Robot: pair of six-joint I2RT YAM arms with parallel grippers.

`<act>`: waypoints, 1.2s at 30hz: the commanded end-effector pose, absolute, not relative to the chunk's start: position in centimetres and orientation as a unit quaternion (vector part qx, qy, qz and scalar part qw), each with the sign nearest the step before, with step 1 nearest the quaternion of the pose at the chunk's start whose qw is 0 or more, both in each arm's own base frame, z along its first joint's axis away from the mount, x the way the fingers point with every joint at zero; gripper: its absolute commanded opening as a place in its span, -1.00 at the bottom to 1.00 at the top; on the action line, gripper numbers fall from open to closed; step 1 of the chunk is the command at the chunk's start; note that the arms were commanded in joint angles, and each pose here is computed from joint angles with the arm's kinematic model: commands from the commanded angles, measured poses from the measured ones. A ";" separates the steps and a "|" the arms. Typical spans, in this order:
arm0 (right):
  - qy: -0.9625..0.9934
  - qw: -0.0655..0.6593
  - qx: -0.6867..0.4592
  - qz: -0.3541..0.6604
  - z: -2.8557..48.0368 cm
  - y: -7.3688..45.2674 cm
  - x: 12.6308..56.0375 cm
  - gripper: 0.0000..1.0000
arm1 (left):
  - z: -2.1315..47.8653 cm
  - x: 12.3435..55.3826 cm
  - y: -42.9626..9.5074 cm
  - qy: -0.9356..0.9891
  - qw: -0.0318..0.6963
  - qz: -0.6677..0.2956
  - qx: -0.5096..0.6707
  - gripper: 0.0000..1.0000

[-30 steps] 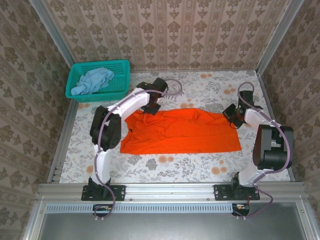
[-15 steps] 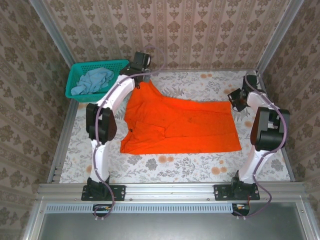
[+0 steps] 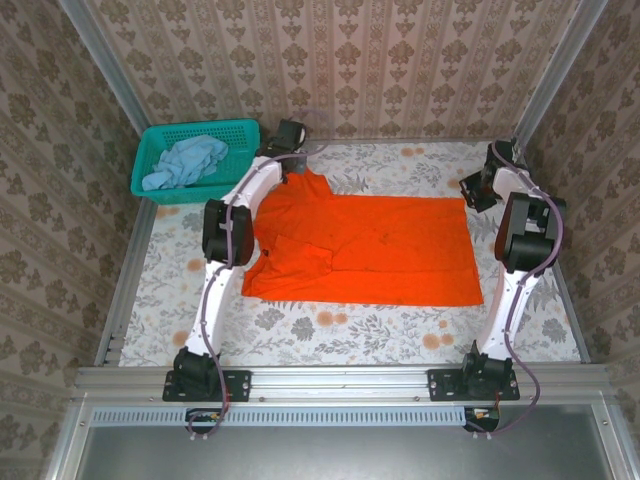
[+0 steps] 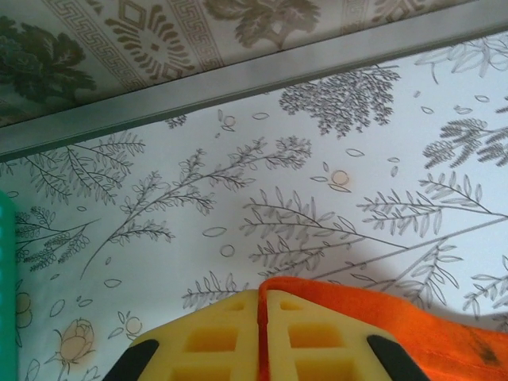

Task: Fold and stack the t-shirts

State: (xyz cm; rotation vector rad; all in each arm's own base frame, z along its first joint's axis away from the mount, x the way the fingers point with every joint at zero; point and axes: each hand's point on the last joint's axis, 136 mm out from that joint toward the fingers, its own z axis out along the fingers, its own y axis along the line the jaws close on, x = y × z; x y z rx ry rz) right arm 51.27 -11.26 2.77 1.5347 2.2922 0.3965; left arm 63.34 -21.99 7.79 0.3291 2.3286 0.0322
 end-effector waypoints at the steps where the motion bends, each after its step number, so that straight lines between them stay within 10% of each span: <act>1: 0.804 0.162 0.557 0.134 2.8 -11.6 51.2 -1.00 | 11.2 64.7 -22.5 0.900 0.422 -0.033 0.107 -0.82; 13: 0.837 0.185 0.485 0.174 5.4 -9.7 49.5 -1.00 | 18.0 59.2 -25.6 0.871 0.417 -0.184 0.185 -1.00; 36: 0.840 0.202 0.465 0.194 4.6 -10.3 39.9 -1.00 | 17.5 39.5 -19.9 0.894 0.343 -0.148 0.247 -1.00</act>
